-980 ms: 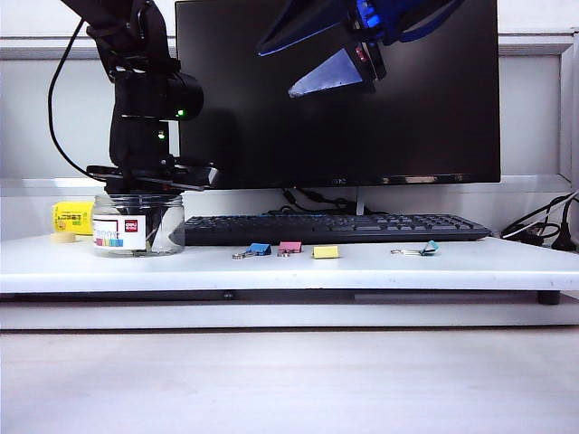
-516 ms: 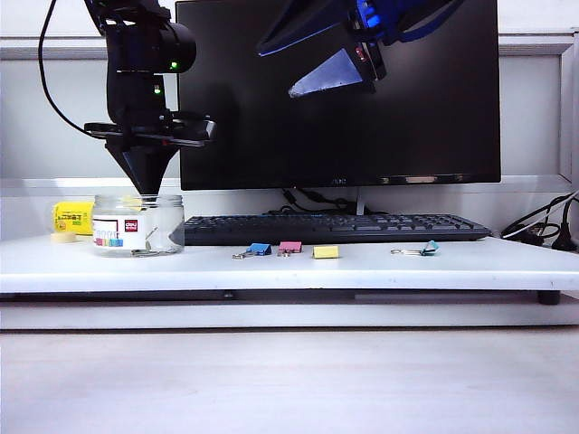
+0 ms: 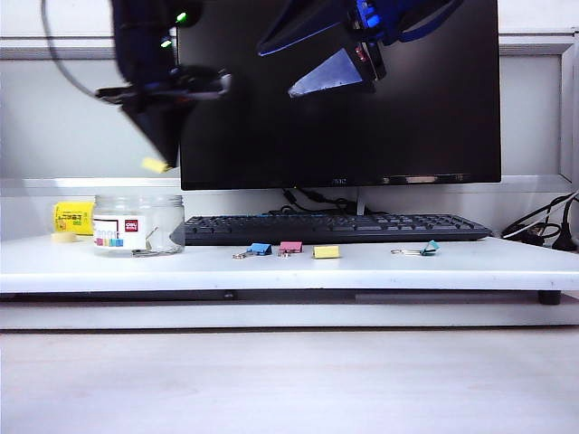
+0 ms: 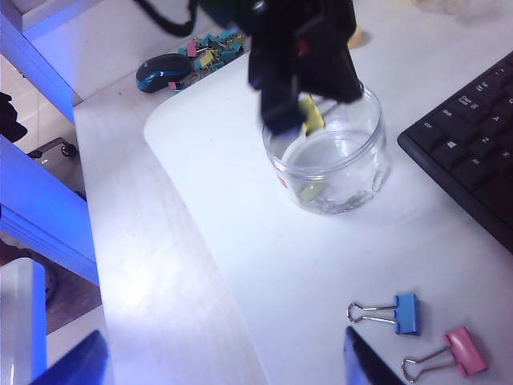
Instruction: Take the clips out of the round transparent plastic box and place them on the table.
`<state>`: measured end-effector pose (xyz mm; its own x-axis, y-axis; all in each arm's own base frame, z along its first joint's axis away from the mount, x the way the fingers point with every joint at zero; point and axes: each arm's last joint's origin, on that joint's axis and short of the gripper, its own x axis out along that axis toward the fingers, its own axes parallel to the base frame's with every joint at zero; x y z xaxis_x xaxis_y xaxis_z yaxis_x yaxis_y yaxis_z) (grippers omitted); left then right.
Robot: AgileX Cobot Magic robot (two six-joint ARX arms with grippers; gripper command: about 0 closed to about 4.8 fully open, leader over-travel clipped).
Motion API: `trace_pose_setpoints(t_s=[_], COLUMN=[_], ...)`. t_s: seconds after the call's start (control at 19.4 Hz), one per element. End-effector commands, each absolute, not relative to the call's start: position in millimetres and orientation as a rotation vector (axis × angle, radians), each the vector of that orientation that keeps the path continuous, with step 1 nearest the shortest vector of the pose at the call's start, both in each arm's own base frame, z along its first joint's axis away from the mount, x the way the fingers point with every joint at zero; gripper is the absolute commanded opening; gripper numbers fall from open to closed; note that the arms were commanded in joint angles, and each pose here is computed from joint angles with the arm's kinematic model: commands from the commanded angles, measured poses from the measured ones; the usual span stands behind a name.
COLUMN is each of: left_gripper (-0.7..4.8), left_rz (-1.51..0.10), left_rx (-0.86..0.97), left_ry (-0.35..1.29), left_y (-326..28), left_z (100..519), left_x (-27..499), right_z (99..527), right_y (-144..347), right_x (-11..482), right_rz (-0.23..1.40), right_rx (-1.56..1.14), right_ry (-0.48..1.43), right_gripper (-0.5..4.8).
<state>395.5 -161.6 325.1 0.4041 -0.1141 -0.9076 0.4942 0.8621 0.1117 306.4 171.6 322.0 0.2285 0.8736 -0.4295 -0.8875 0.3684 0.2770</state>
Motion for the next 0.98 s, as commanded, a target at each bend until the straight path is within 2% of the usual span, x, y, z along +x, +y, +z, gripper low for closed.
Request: trace_pose_setpoints(t_s=[0.05, 0.15, 0.36, 0.62, 0.98], left_gripper=[-0.03, -0.03, -0.03, -0.03, -0.03], left_rz=[-0.479, -0.515, -0.538, -0.543, -0.606], left_rx=[0.434, 0.447, 0.430, 0.457, 0.416], left_ry=[1.057, 1.043, 1.079, 1.180, 1.148], left_y=[-190, -203, -204, -207, -214], left_z=[331, 331, 324, 288, 270], left_x=[381, 375, 376, 382, 391], right_z=[325, 325, 322, 319, 319], right_y=[172, 171, 168, 165, 163], right_x=[306, 306, 306, 305, 307], right_rz=[1.218, 1.213, 1.173, 1.142, 1.133], right_rx=[-0.035, -0.034, -0.063, -0.104, -0.100], right_ry=[0.554, 0.563, 0.592, 0.613, 0.611], right_gripper=[3.78, 3.78, 3.78, 3.78, 3.78])
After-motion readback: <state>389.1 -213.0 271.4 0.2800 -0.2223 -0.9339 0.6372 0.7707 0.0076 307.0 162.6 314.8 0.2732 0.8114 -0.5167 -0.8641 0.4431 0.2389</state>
